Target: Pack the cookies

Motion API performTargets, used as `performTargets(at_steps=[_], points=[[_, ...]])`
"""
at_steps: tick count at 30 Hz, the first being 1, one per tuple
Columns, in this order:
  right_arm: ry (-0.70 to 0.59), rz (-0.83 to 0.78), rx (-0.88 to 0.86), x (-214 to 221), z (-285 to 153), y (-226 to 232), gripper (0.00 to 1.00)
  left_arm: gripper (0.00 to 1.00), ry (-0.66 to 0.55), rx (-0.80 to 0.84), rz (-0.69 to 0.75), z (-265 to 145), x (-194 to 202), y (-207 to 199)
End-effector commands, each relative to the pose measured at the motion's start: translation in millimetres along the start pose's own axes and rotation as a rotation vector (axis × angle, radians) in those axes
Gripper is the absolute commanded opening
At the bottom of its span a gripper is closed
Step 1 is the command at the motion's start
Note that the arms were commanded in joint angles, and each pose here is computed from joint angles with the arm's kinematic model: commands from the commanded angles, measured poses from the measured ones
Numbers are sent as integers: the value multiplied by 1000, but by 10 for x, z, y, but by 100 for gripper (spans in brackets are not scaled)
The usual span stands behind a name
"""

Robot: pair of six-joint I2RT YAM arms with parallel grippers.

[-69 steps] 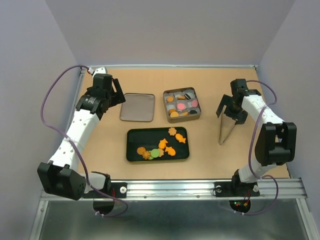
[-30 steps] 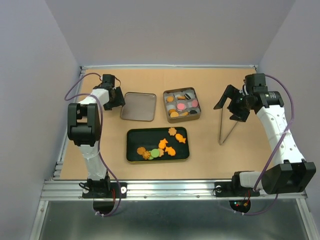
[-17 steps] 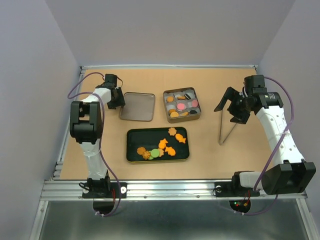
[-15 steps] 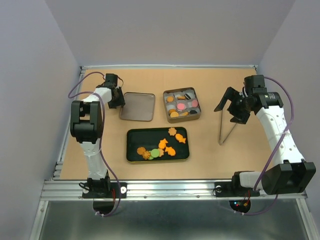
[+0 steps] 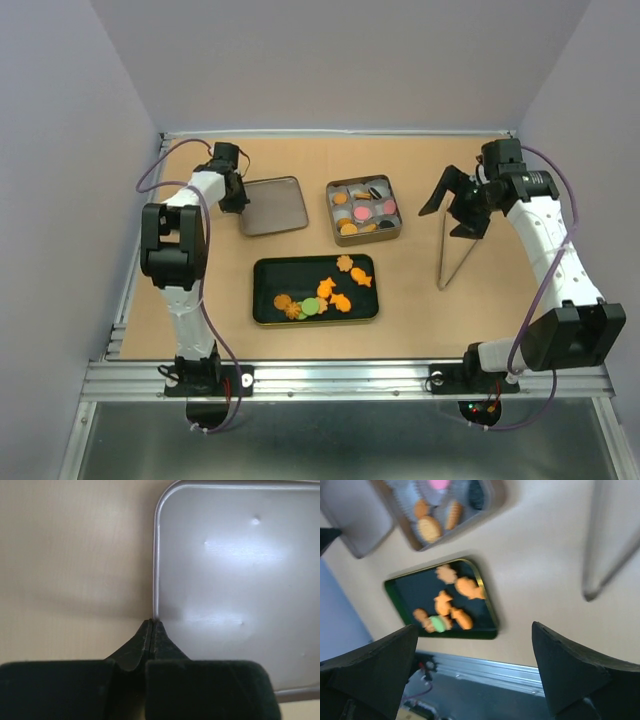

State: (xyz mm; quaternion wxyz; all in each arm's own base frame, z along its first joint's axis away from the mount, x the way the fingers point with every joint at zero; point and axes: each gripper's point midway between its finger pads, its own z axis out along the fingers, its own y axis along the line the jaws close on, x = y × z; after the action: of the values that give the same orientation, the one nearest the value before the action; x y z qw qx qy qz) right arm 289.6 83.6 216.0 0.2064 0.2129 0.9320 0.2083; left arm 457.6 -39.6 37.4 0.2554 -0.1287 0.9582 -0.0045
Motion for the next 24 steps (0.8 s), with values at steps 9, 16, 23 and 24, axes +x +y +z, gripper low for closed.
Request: performTargets(at_steps=[9, 16, 23, 24], points=[[212, 53, -778, -139, -795, 2477, 100, 0, -722, 234, -160, -2161, -1418, -242], [459, 165, -945, 106, -1076, 3315, 100, 0, -1180, 156, -167, -3196, -1393, -22], [563, 384, -1067, 157, -1225, 3593, 100, 0, -1330, 81, -180, -3615, -1196, 247], [559, 391, -1147, 113, -1360, 3630, 100, 0, -1371, 99, -188, -3763, -1143, 264]])
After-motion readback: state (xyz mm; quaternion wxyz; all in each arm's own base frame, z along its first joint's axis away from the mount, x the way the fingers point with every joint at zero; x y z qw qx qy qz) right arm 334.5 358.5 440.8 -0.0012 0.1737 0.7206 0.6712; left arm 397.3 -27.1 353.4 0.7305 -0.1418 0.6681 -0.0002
